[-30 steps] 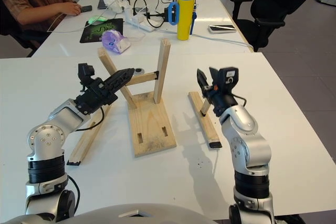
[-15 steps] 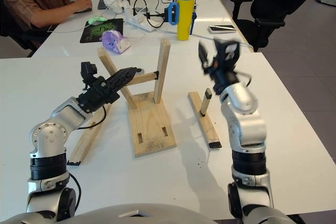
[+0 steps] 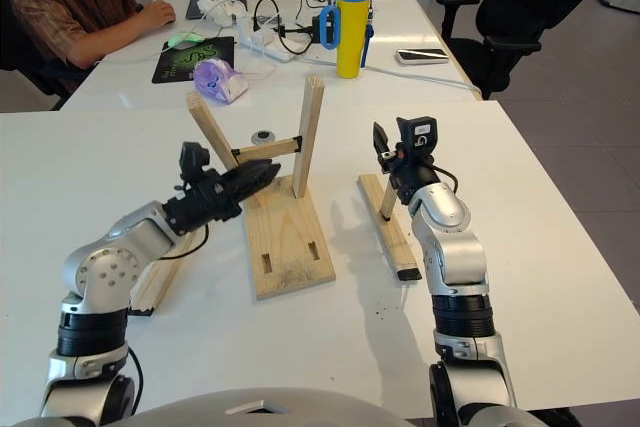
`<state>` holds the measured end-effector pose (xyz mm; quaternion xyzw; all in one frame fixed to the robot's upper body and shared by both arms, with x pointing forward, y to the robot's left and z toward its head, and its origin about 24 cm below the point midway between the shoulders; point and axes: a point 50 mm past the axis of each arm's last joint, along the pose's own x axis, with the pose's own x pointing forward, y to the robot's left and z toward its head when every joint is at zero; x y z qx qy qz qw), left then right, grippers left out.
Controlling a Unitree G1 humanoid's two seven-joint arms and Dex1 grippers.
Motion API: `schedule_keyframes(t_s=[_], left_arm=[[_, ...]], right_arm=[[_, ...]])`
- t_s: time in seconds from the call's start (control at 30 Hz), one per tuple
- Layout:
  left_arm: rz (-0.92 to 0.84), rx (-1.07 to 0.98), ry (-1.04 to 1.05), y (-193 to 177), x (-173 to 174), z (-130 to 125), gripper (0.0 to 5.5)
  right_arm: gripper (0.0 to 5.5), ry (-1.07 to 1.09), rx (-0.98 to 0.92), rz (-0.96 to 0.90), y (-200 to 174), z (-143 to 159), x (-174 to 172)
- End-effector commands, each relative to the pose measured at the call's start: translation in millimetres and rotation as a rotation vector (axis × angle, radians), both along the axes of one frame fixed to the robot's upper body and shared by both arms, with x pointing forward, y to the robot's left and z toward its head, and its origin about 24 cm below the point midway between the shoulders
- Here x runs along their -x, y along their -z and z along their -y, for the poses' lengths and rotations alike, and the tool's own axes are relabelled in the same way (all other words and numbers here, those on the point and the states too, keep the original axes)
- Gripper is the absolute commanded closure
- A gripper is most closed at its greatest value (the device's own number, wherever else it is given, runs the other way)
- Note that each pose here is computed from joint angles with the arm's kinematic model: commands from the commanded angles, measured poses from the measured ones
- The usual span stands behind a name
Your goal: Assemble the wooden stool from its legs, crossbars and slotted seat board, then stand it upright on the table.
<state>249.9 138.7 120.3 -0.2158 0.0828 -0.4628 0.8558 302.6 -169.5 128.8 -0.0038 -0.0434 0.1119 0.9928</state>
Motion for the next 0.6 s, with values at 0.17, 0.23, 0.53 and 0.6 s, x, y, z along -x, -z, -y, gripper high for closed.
schedule_keyframes(t_s=[0.17, 0.23, 0.53, 0.6], left_arm=[[0.171, -0.287, 0.113, 16, 45, -8, 3.52], [0.237, -0.394, 0.16, 21, 57, -8, 3.52], [0.352, -0.683, 0.19, 52, 93, -7, 3.52], [0.296, -0.641, 0.192, 57, 100, -4, 3.18]], right_arm=[[3.33, 0.068, 0.025, 0.155, -49, 26, 7], [3.33, 0.125, 0.039, 0.095, -42, 51, 9], [2.33, 0.176, 0.046, -0.244, 22, 92, 27], [1.98, 0.152, 0.066, -0.288, 31, 93, 31]])
